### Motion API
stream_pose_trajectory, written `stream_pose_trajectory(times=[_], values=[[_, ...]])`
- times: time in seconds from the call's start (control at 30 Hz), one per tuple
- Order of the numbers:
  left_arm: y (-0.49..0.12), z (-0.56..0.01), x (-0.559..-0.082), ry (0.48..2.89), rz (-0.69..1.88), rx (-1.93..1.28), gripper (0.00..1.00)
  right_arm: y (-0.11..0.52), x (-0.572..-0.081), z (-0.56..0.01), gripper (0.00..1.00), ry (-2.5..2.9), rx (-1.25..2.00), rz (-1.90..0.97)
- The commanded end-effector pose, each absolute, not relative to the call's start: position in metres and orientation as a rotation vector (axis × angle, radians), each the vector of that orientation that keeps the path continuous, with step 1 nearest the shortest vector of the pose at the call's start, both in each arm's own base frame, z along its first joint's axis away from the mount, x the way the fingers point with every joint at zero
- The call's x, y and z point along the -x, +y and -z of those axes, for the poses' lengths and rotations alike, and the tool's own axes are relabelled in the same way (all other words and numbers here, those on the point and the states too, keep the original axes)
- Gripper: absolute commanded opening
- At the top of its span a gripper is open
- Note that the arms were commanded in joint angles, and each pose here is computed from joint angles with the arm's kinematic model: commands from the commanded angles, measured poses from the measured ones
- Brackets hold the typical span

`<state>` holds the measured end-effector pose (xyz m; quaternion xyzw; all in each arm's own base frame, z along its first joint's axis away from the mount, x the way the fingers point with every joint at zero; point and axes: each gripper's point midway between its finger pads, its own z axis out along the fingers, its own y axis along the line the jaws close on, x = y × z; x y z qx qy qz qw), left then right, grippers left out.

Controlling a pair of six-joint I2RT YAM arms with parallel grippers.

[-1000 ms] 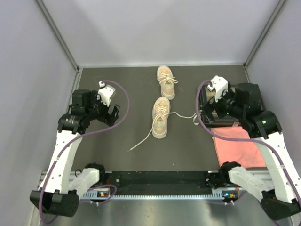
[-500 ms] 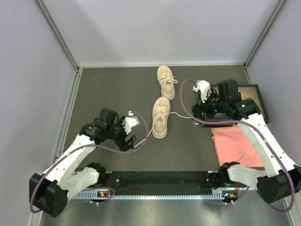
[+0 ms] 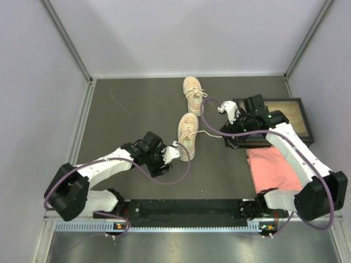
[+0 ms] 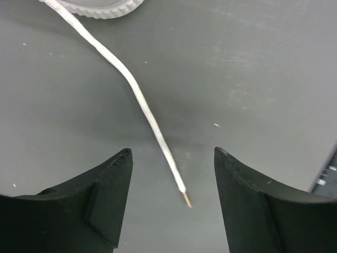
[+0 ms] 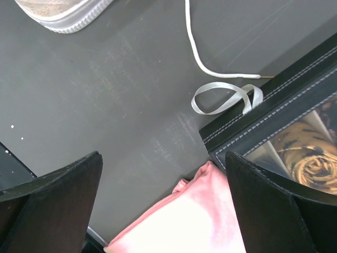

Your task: Tie the shoes

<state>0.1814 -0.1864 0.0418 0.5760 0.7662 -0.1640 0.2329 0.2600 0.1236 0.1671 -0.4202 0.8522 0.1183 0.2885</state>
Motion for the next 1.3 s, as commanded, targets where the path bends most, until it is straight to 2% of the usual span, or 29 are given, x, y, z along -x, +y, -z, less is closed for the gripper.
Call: stream_pose_trajectory(times=[0.0, 0.2, 0.3, 0.4, 0.7, 1.1, 1.27], values=[[-0.203, -0.049, -0.214, 1.976, 0.363, -1.597, 0.65, 0.125, -0.264, -0.156, 0.99, 2.313, 1.151, -0.326], [-0.198, -0.027, -0.22, 1.988, 0.283, -1.653, 0.51, 0.125, -0.288, -0.143, 0.99, 2.353, 1.135, -0.279], [-0.196, -0.02, -0.219, 2.002, 0.282, -1.678, 0.38, 0.124, -0.298, -0.132, 0.99, 2.38, 1.141, -0.25], [-0.193, -0.021, -0.218, 2.06, 0.271, -1.67, 0.02, 0.125, -0.308, -0.125, 0.99, 2.392, 1.146, -0.23], [-0.206, -0.074, -0.226, 2.039, 0.406, -1.42, 0.0, 0.134, -0.348, -0.098, 0.98, 2.382, 1.221, -0.199], [-0.206, -0.09, -0.248, 2.076, 0.45, -1.298, 0.0, 0.145, -0.368, -0.057, 0.69, 2.332, 1.524, -0.253], [-0.204, -0.101, -0.256, 2.06, 0.477, -1.249, 0.0, 0.142, -0.36, -0.045, 0.62, 2.352, 1.588, -0.28]])
